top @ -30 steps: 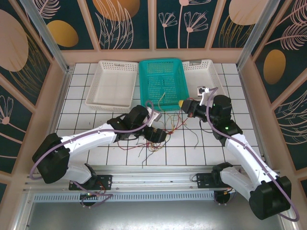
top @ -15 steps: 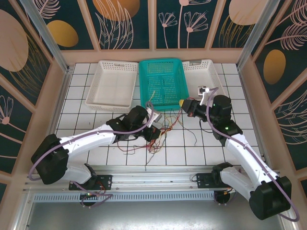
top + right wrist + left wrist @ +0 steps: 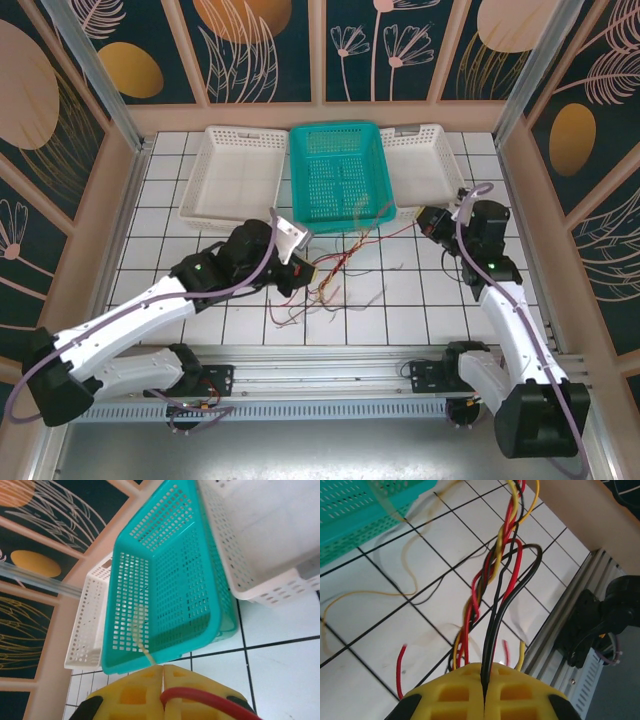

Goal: Untangle the cables

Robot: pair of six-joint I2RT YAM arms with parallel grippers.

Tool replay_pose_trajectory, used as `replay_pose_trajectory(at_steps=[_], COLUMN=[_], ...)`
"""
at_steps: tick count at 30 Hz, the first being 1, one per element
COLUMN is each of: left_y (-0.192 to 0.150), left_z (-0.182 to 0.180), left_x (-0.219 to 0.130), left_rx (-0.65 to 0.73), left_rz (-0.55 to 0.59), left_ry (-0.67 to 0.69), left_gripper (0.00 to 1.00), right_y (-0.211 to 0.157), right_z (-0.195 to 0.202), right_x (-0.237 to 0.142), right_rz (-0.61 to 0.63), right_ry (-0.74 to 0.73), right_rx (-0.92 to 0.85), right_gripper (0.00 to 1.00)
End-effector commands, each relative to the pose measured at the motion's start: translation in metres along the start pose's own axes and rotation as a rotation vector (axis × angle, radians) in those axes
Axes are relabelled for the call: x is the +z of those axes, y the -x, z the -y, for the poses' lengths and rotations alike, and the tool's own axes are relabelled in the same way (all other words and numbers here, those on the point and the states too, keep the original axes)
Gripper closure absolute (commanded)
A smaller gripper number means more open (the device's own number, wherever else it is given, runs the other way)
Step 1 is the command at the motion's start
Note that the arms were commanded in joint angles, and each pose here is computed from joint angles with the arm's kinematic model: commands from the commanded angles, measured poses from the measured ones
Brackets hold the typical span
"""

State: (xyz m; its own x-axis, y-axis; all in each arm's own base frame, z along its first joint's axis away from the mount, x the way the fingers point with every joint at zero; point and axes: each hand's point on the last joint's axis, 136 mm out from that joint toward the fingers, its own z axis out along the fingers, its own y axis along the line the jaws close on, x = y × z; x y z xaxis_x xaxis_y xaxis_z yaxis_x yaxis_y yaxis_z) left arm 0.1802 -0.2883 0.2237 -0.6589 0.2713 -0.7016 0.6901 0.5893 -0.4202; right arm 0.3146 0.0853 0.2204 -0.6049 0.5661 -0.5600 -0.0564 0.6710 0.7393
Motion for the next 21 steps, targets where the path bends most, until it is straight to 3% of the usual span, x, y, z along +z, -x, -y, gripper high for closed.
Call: replay_pose_trajectory(at_steps=[1, 10, 21], left_y=[-0.030, -0.010, 0.001], left_z=[-0.020, -0.057, -0.109], left_x=[-0.031, -0.089, -0.123], left_rx=[0.018, 0.013, -0.049], left_rz=[-0.102, 0.022, 0.091], left_ry=[0.133, 0.434, 0.807], left_gripper=[1.00, 1.00, 1.00], right_y=[0.033, 0.057, 0.065], right_z=[0.036, 0.072, 0.104], right_x=[-0.017, -0.052, -0.088], right_rz=[0.149, 0.301, 0.439], right_ry=[-0.141, -0.250, -0.419], right_rx=[0.052, 0.146, 0.225], right_gripper=[1.00, 1.00, 1.00])
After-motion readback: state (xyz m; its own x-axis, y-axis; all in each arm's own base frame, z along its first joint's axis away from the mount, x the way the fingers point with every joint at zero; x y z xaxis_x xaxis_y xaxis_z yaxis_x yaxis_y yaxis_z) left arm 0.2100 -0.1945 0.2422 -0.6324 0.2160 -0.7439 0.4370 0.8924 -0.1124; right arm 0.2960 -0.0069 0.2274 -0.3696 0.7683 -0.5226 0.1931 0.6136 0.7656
